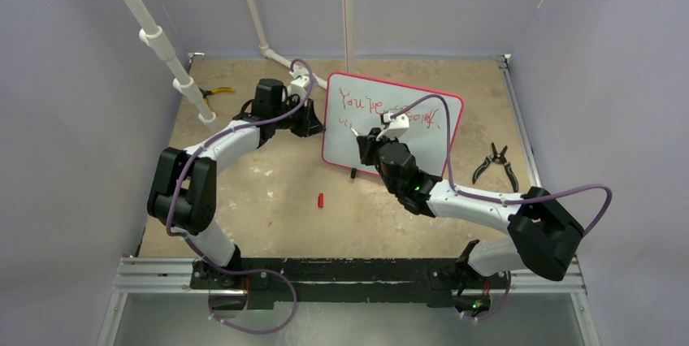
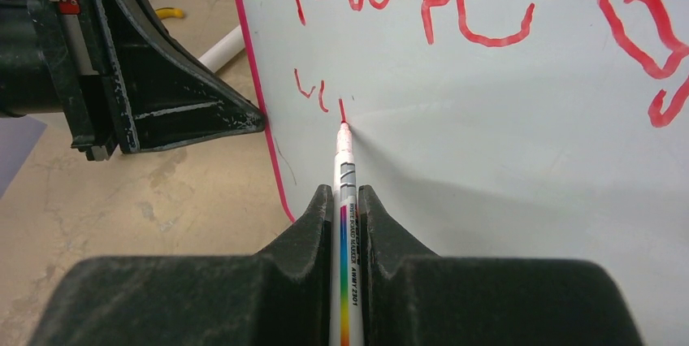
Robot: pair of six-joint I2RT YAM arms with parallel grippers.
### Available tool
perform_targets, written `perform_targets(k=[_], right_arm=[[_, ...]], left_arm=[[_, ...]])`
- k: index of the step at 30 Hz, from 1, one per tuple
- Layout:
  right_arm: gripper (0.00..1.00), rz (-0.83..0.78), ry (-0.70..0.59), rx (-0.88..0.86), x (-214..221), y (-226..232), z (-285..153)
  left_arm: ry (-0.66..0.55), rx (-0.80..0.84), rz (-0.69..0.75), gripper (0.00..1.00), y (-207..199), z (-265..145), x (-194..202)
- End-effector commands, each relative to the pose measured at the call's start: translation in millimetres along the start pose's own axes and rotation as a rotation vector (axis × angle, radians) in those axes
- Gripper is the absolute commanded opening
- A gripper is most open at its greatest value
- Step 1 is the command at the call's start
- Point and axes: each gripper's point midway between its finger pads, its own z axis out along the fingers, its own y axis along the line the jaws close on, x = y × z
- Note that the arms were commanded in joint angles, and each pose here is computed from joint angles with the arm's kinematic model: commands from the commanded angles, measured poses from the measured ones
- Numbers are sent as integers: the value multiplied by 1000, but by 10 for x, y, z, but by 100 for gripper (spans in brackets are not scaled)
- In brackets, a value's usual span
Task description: Write a sentence on the whiteboard
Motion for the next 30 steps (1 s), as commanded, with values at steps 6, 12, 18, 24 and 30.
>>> perform_targets(k=[6, 12, 18, 24, 30], right_arm=[[0, 9, -27, 25, -57, -32, 26], [0, 1, -59, 18, -181, 31, 65], [0, -8, -81, 31, -245, 32, 96], [0, 1, -106, 53, -321, 6, 93], [0, 7, -127, 71, -390, -17, 83]], left_arm=[[-59, 36, 66, 0, -152, -56, -215], [-58, 37, 65, 0, -150, -52, -212], [-59, 37, 66, 0, -151, -53, -216], [-56, 35, 63, 0, -144, -48, -202], [-55, 36, 63, 0, -145, -44, -200]])
